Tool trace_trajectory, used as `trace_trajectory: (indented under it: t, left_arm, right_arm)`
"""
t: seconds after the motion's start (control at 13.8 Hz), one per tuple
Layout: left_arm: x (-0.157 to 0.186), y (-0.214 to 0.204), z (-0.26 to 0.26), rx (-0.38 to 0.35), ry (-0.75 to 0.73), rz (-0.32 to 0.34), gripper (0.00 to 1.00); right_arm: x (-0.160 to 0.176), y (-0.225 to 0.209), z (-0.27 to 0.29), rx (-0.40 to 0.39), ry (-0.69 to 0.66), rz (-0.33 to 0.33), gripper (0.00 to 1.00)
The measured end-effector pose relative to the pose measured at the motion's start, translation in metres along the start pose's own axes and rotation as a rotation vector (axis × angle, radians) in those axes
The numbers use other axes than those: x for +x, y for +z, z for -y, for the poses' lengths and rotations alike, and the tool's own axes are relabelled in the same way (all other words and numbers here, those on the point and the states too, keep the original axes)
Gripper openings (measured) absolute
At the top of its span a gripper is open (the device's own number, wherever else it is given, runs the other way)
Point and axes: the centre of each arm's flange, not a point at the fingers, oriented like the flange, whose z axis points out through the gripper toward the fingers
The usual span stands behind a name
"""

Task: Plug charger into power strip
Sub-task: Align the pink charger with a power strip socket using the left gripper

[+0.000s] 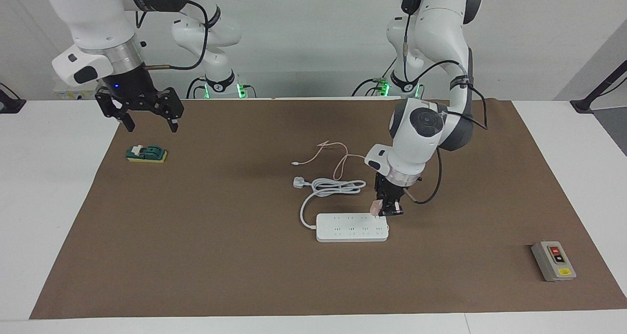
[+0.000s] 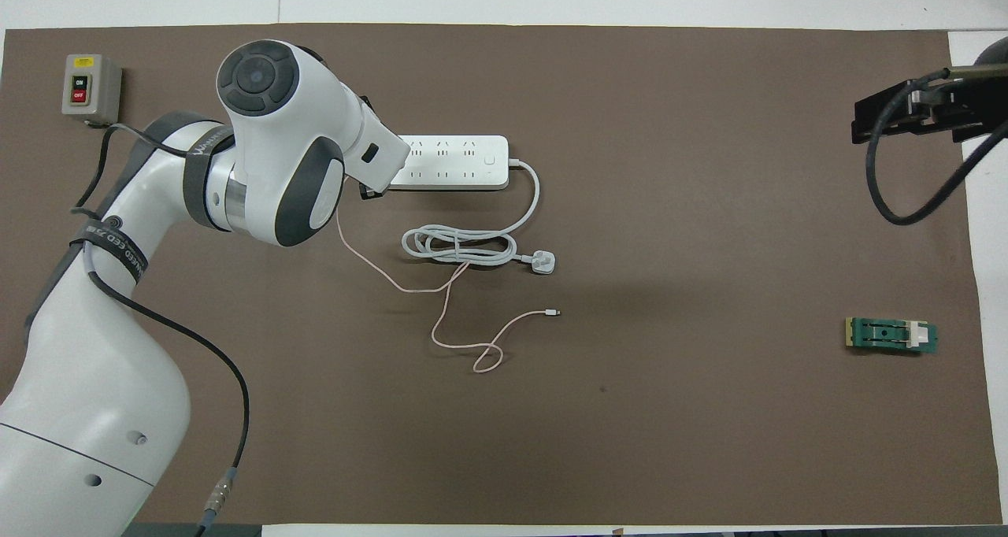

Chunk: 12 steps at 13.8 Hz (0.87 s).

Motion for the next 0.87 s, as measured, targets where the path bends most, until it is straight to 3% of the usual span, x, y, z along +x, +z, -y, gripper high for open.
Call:
trace_trajectory:
  t: [0.22, 0.87]
  left_arm:
    - [-0.006, 0.003, 0.003, 0.012, 0.015, 0.037, 0.32]
    - [-0.012, 0.031, 0.001, 0.020, 0.012, 0.056, 0.32]
  right_arm:
    - [-0.024, 0.000, -0.003, 0.000, -0.007, 0.023, 1.00]
    - [-0.067, 0.032, -0.005, -0.002, -0.014, 0.120, 1.00]
